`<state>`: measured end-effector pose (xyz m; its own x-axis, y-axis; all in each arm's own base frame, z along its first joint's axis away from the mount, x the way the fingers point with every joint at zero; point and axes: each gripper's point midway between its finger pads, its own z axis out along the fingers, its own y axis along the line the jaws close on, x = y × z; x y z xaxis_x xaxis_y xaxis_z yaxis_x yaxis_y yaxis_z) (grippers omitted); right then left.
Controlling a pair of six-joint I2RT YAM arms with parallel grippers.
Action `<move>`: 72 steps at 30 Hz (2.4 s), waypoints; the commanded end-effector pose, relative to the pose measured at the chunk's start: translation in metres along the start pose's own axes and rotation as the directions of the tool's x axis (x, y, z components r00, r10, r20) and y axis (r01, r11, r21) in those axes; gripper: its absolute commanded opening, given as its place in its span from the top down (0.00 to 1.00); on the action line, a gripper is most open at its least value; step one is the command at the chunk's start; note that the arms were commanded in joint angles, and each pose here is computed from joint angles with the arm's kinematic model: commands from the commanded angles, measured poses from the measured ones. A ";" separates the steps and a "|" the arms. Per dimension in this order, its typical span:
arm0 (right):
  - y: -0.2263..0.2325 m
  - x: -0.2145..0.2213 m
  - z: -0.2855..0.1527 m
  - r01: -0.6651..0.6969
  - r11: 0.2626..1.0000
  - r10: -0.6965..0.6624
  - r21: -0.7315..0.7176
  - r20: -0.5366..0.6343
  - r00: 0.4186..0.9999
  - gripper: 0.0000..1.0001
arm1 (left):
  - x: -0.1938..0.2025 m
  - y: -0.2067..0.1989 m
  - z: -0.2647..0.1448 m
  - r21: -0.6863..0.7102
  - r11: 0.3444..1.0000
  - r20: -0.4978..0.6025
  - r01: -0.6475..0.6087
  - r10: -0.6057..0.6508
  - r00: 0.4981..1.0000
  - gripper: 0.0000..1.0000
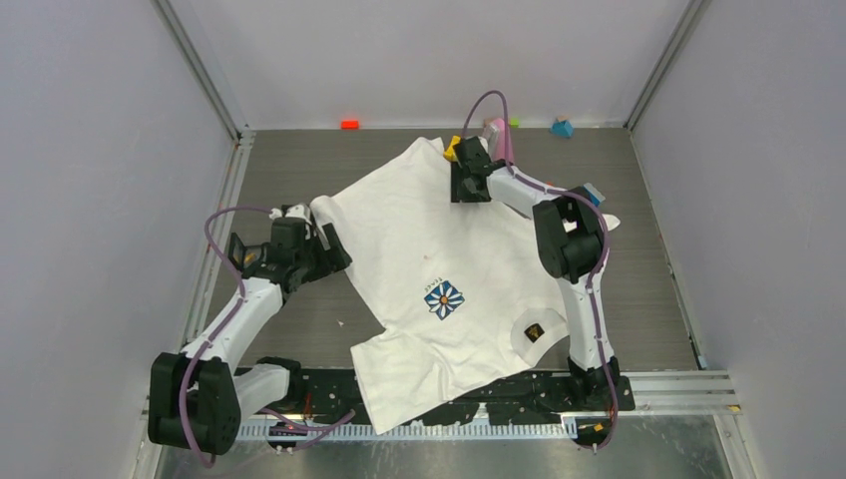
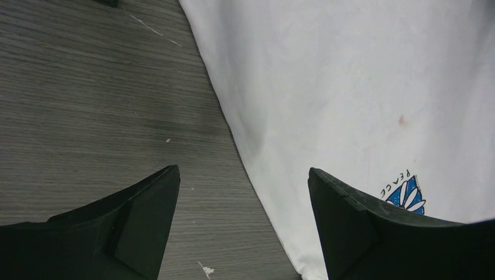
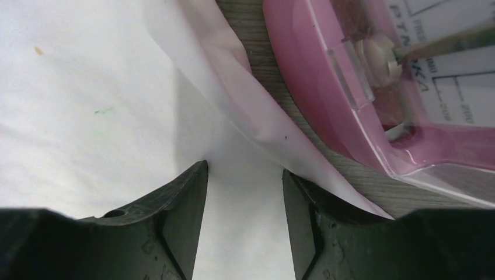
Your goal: Pin the brooch onto the clothing
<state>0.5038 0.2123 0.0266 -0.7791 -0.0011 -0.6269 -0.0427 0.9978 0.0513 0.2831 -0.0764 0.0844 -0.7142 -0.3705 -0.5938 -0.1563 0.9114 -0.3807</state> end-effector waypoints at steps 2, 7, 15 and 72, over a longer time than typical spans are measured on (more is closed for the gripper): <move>-0.018 0.013 0.011 0.001 0.999 0.002 0.046 -0.067 0.998 0.44 | -0.017 -0.004 -0.010 0.006 1.000 0.047 -0.013 0.013 0.999 0.15; -0.006 -0.014 -0.013 0.017 1.000 -0.017 -0.021 -0.008 1.000 0.38 | -0.029 -0.015 -0.023 0.037 0.999 0.057 -0.012 0.010 0.998 0.10; 0.030 -0.062 -0.107 0.060 0.957 -0.017 -0.284 0.148 0.989 0.26 | -0.071 -0.041 -0.054 0.073 0.995 0.084 -0.074 0.067 0.994 0.00; -0.038 0.004 -0.288 -0.029 0.940 0.141 -0.339 0.310 0.940 0.31 | -0.115 0.102 0.088 -0.318 0.947 -0.051 -0.037 0.022 0.998 0.62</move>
<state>0.3156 0.1521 0.2363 -0.5742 0.1352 -0.8075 -0.2217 0.9238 0.3123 0.3897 0.0405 0.0356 -0.7794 -0.3653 -0.5091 -0.3657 0.9249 -0.1039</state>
